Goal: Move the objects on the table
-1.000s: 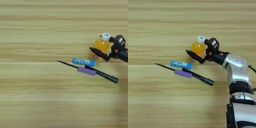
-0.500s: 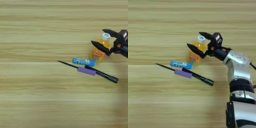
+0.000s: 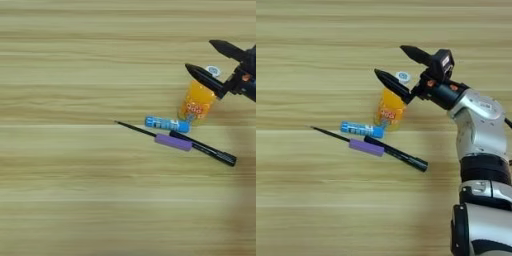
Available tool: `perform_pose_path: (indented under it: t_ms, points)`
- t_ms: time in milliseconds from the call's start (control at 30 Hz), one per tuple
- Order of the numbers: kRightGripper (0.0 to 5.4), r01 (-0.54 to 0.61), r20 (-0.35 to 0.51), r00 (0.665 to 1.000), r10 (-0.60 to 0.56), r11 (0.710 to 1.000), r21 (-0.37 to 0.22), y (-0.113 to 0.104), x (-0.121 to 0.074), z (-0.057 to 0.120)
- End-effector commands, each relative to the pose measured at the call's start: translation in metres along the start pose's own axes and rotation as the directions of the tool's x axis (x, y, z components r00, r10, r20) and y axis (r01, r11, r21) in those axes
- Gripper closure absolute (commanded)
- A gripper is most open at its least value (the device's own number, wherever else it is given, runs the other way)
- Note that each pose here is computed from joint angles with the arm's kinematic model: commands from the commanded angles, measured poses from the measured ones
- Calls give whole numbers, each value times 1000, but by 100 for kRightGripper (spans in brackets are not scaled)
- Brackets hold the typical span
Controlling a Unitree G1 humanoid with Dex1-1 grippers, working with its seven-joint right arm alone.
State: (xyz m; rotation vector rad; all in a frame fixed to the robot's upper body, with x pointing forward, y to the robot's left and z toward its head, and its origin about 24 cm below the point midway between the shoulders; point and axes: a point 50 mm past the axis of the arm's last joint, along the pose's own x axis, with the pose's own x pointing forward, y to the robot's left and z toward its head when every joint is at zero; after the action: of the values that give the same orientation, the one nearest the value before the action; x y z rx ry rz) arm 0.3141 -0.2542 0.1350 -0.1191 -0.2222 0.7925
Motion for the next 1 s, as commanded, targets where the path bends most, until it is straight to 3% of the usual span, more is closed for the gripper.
perform_pose_path:
  t_ms: [33, 367, 667, 833, 1000]
  points:
    - [5, 20, 86, 996, -10, 993, -118, -10, 5, 40]
    - [5, -4, 111, 994, 23, 985, -172, -6, -5, 60]
    - [5, -93, 43, 994, 105, 969, -229, 9, -22, 69]
    - [5, -189, -27, 982, 188, 961, -201, 22, -33, 62]
    - [5, -272, -117, 959, 258, 953, -136, 31, -49, 46]
